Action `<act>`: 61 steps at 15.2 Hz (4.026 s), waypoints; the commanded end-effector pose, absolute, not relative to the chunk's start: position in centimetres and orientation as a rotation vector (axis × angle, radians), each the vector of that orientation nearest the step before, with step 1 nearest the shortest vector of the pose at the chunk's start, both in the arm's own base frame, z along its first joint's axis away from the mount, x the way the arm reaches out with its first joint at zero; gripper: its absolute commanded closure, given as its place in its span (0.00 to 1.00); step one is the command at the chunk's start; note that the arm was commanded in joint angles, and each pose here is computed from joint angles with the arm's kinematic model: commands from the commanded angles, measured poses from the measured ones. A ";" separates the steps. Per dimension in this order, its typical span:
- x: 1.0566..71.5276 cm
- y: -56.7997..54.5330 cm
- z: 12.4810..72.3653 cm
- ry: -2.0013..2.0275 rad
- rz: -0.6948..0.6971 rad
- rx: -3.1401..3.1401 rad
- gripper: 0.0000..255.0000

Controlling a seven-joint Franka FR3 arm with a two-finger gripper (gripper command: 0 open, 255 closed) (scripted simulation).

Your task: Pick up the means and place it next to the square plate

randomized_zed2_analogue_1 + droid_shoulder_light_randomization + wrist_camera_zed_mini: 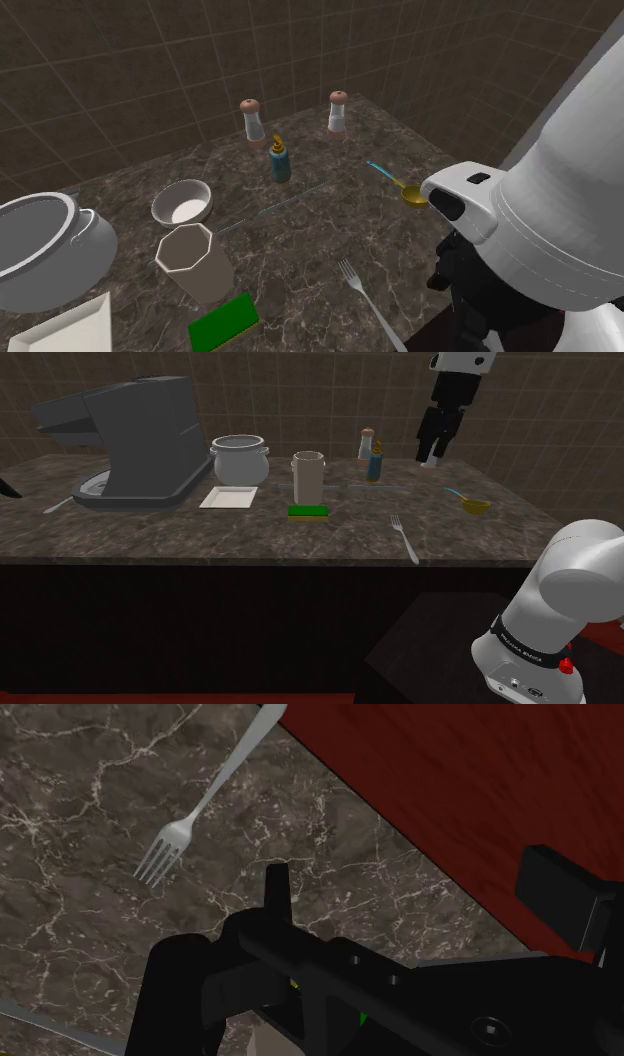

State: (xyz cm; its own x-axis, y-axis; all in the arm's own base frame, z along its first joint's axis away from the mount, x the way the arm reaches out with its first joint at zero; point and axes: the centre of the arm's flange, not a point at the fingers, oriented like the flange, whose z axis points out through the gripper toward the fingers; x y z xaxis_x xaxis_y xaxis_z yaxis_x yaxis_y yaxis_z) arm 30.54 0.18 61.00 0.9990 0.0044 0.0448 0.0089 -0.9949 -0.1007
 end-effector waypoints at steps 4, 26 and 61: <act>31.8 -3.1 59.1 -0.100 -0.076 -3.038 0.00; 47.2 -23.8 46.1 -0.756 -0.136 -2.948 0.00; 62.9 -32.8 34.1 -1.189 -0.173 -2.806 1.00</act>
